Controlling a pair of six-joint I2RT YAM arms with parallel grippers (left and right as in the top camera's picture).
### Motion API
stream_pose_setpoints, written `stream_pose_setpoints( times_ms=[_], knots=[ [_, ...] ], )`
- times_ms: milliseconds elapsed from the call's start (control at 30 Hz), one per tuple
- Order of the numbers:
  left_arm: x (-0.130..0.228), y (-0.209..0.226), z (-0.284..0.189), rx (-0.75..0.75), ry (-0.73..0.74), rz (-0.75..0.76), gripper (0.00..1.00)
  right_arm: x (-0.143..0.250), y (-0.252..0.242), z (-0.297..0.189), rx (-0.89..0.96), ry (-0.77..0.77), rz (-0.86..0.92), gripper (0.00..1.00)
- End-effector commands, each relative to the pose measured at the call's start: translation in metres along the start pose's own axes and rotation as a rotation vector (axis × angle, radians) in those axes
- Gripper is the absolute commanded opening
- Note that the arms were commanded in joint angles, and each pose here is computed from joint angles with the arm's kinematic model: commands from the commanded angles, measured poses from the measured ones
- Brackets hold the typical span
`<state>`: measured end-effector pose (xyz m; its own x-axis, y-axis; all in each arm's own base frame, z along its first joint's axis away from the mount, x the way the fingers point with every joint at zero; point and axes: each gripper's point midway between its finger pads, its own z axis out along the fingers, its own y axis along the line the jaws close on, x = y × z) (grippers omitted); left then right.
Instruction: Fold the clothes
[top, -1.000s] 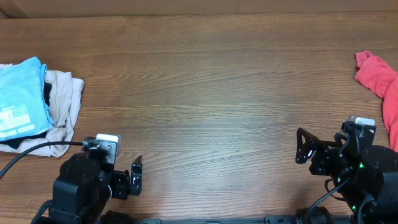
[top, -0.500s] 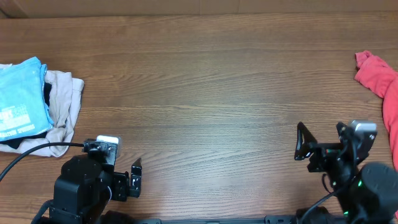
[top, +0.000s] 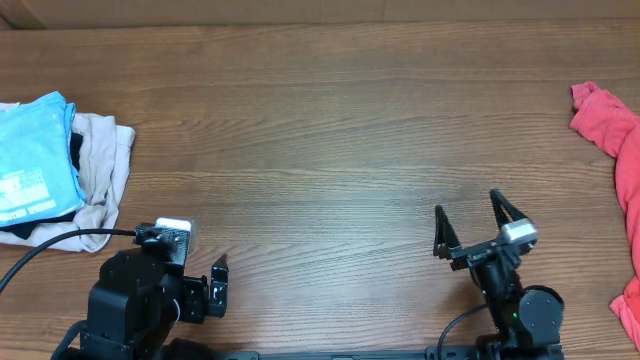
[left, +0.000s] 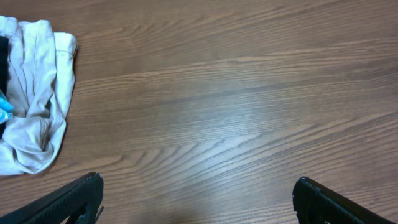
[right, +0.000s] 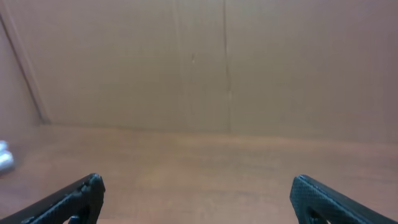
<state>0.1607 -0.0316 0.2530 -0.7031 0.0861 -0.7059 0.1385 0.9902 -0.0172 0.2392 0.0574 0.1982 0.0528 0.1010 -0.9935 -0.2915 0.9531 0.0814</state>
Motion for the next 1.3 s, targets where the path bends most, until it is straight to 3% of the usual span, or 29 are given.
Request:
stream_pose_setpoints(
  times_ms=[0, 1000, 1267],
  knots=[
    [0.000, 0.001, -0.001, -0.005, -0.006, 0.019, 1.00, 0.018, -0.003, -0.002, 0.017, 0.059, -0.032, 1.00],
    [0.000, 0.002, -0.001, -0.008, -0.006, 0.015, 1.00, 0.025, -0.010, -0.002, 0.054, 0.089, -0.016, 1.00],
    [0.006, 0.048, 0.000, -0.197, -0.002, -0.231, 1.00, 0.025, -0.010, -0.002, 0.054, 0.089, -0.016, 1.00]
  ],
)
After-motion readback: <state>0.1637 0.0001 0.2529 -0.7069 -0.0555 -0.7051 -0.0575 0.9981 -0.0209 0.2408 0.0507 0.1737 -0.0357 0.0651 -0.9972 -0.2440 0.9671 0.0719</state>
